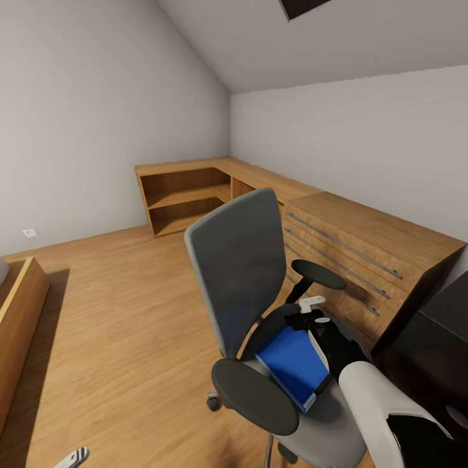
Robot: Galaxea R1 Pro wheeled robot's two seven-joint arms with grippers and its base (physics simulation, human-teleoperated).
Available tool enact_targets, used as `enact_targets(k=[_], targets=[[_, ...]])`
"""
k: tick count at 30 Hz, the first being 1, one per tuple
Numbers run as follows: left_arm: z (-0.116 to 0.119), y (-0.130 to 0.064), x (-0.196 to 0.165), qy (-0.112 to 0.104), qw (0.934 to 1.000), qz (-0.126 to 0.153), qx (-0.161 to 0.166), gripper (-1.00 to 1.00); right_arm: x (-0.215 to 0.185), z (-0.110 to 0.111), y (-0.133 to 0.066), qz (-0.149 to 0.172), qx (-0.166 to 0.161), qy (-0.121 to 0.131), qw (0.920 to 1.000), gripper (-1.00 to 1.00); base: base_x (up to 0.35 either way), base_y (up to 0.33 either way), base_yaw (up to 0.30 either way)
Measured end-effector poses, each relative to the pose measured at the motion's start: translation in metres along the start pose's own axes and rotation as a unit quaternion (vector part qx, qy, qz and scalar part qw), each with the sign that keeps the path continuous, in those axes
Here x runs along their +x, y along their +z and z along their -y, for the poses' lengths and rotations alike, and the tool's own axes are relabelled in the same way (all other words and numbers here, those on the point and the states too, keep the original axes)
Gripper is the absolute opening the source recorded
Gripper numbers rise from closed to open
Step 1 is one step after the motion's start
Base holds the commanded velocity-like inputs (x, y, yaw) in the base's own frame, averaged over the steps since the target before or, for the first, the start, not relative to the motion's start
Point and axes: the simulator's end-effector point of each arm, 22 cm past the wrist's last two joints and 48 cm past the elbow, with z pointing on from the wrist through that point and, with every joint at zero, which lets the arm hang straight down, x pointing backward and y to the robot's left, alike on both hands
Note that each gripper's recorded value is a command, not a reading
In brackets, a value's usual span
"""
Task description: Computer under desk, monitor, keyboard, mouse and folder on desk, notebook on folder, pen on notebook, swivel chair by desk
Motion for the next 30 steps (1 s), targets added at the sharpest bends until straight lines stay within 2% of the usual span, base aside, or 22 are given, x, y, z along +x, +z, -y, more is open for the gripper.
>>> enact_targets(k=[26, 30], targets=[[-0.0076, -0.0015, -0.0078, 0.001, 1.0, 0.006, -0.005, 1.0, -0.0001, 0.0003, 0.0, 0.0, 0.0, -0.001, 1.0, 1.0, 0.0, 0.0, 0.0], [-0.0099, 0.0052, -0.005, 0.001, 1.0, 0.008, -0.006, 1.0, 0.0068, -0.0013, 0.0042, 0.0, 0.0, -0.001, 1.0, 1.0, 0.0, 0.0, 0.0]])
